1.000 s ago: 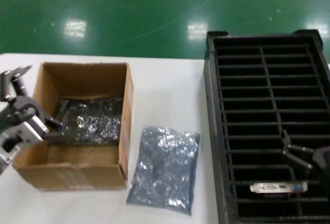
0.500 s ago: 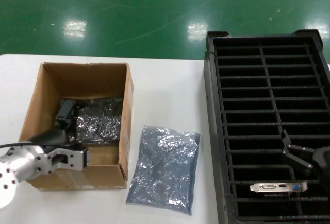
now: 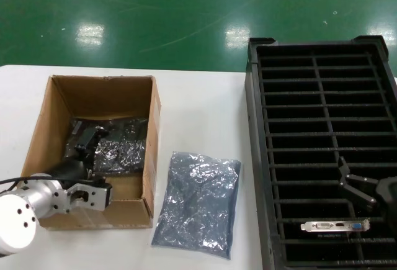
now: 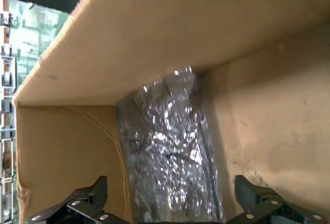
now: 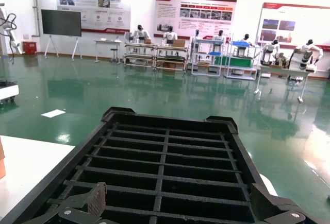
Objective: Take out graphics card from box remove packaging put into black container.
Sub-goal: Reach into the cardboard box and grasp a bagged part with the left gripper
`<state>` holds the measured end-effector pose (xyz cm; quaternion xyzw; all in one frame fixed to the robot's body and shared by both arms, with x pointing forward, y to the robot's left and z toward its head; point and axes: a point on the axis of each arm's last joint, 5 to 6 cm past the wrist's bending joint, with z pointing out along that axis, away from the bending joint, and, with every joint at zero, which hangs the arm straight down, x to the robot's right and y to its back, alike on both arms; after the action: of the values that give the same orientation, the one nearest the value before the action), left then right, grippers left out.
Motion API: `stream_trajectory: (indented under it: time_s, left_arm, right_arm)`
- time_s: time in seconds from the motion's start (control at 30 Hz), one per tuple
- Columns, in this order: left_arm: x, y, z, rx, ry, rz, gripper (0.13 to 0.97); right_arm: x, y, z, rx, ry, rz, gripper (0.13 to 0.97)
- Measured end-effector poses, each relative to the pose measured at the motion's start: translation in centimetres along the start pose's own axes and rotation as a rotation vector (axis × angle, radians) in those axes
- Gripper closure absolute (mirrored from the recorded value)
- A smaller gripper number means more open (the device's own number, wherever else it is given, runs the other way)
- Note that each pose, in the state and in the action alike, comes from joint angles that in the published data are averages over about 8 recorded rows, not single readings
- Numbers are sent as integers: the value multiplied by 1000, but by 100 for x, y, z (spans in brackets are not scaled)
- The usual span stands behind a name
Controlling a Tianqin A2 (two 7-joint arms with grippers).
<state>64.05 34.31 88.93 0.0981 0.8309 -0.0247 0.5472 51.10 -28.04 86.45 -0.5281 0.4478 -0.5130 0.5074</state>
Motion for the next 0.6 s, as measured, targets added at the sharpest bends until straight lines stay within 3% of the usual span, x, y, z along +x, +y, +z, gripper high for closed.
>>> stream_trajectory:
  time_s: [0.23,0.6]
  left_arm:
    - [49,38,127,-26,-13,10,267]
    - [46,54,229,-43,-42,23,489]
  right_arm:
    - [0,0,0,0,0,0,130]
    - [0,0,0,0,0,0,130]
